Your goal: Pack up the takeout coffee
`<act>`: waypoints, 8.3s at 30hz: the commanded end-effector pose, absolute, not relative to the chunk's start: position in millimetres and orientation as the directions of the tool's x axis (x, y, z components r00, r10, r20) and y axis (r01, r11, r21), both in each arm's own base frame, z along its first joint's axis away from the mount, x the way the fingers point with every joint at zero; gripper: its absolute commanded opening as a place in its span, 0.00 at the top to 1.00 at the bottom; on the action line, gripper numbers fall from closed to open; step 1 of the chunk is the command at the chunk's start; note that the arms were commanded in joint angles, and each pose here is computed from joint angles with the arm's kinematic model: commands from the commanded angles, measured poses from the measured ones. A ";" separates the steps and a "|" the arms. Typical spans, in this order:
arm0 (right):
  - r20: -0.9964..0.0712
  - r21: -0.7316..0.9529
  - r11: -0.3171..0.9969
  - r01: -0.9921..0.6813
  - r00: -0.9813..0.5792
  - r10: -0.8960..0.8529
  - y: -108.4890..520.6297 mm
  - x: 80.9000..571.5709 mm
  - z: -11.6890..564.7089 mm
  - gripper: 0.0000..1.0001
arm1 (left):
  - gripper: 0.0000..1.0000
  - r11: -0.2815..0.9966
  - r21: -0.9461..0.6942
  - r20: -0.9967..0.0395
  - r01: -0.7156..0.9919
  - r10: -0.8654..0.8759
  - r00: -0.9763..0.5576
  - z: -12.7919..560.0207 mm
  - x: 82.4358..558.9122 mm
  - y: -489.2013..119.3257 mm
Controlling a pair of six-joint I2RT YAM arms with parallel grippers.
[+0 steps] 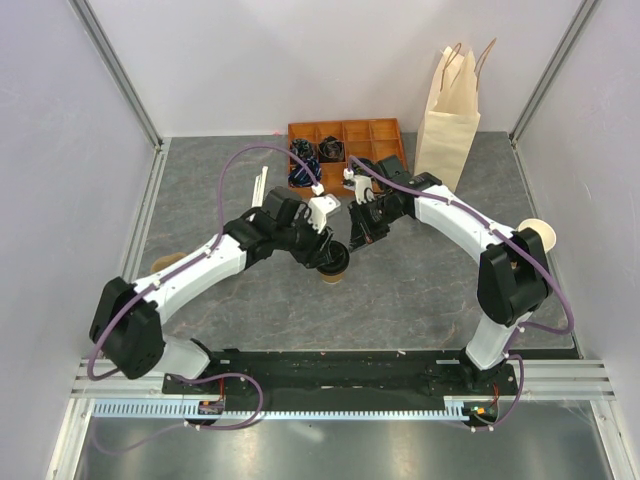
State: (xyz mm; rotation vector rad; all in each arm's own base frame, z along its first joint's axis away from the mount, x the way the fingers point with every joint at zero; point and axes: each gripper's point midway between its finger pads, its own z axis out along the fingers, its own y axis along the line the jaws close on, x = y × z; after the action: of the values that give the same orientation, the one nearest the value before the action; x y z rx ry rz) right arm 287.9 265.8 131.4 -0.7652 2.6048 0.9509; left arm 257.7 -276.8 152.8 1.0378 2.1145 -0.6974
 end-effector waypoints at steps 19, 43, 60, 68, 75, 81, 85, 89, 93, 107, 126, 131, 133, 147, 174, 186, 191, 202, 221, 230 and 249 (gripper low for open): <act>-0.465 0.520 0.626 -0.581 -0.808 -0.363 273.2 294.7 156.3 0.85 | 0.52 0.451 0.046 -0.812 0.891 0.536 -0.229 152.2 280.9 -303.2; -0.516 0.461 0.681 -0.569 -0.796 -0.316 268.6 312.0 170.2 0.87 | 0.52 0.422 0.058 -0.780 0.905 0.585 -0.222 117.8 271.4 -295.8; -0.394 0.434 0.744 -0.507 -0.850 -0.350 250.3 305.1 99.4 0.84 | 0.53 0.416 0.053 -0.757 0.908 0.610 -0.235 100.7 268.9 -292.3; -0.543 0.465 0.687 -0.558 -0.793 -0.276 269.0 323.2 179.3 0.77 | 0.53 0.415 0.055 -0.758 0.908 0.609 -0.233 101.6 268.7 -292.0; -0.509 0.457 0.711 -0.534 -0.813 -0.283 266.3 324.0 160.7 0.77 | 0.54 0.415 0.053 -0.758 0.908 0.608 -0.234 101.6 267.9 -291.7; -0.380 0.449 0.719 -0.530 -0.842 -0.383 275.9 288.2 82.6 0.79 | 0.54 0.411 0.046 -0.754 0.910 0.612 -0.238 97.2 267.2 -292.1; -0.313 0.382 0.771 -0.509 -0.856 -0.411 256.9 286.3 48.4 0.80 | 0.54 0.410 0.044 -0.749 0.911 0.617 -0.241 93.0 266.6 -291.0; -0.339 0.370 0.794 -0.482 -0.866 -0.367 240.7 307.1 64.5 0.81 | 0.54 0.409 0.045 -0.748 0.912 0.619 -0.241 91.3 265.8 -290.1; -0.407 0.376 0.779 -0.501 -0.845 -0.347 240.9 315.7 100.6 0.80 | 0.54 0.408 0.040 -0.746 0.912 0.619 -0.244 89.8 264.8 -290.1; -0.484 0.300 0.719 -0.627 -0.749 -0.452 228.9 321.2 167.7 0.37 | 0.54 0.396 0.046 -0.763 0.917 0.606 -0.223 91.3 258.2 -286.9; -0.410 0.258 0.723 -0.641 -0.750 -0.518 204.5 298.9 158.5 0.30 | 0.50 0.410 0.036 -0.796 0.912 0.563 -0.222 110.9 260.8 -292.1; -0.424 0.272 0.716 -0.643 -0.748 -0.510 207.8 301.6 160.5 0.28 | 0.45 0.399 0.031 -0.821 0.916 0.533 -0.204 148.0 259.4 -295.6; -0.429 0.287 0.715 -0.637 -0.753 -0.499 207.5 305.6 162.0 0.28 | 0.44 0.400 0.027 -0.831 0.916 0.518 -0.201 161.9 259.4 -297.5; -0.463 0.378 0.699 -0.607 -0.778 -0.425 198.9 312.1 171.1 0.25 | 0.38 0.468 -0.105 -0.851 0.878 0.415 -0.323 192.9 246.6 -267.5; -0.731 0.223 0.619 -0.753 -0.549 -0.404 301.9 279.3 94.4 0.25 | 0.33 0.672 -0.512 -0.749 0.535 -0.043 -0.662 185.7 269.0 -176.1; -0.768 0.220 0.662 -0.716 -0.546 -0.335 341.0 328.7 90.9 0.27 | 0.34 0.711 -0.518 -0.750 0.476 -0.110 -0.652 184.0 278.8 -151.9; -0.766 0.212 0.680 -0.702 -0.551 -0.331 356.2 351.9 76.9 0.27 | 0.34 0.728 -0.514 -0.754 0.455 -0.131 -0.643 187.8 284.2 -140.5; -0.812 0.204 0.667 -0.717 -0.504 -0.293 403.3 406.8 72.4 0.27 | 0.33 0.783 -0.499 -0.750 0.371 -0.177 -0.637 190.1 290.6 -102.5; -0.771 0.249 0.557 -0.792 -0.510 -0.381 388.5 358.0 124.8 0.21 | 0.30 0.844 -0.389 -0.722 0.370 -0.031 -0.691 203.1 269.3 -58.3; -0.687 0.465 0.512 -0.722 -0.660 -0.305 409.5 324.6 164.2 0.32 | 0.31 0.808 -0.221 -0.668 0.546 0.283 -0.689 180.2 251.0 -37.4; -0.595 0.581 0.490 -0.650 -0.750 -0.289 455.8 291.9 149.0 0.42 | 0.37 0.533 0.079 -0.625 0.843 0.685 -0.374 119.6 276.3 -22.4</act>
State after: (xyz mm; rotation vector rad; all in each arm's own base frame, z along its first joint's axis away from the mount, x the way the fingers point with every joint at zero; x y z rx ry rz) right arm 286.2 448.5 128.5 -0.8044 2.3654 1.1207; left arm 257.6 -25.9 130.6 1.1153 2.2358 -0.4348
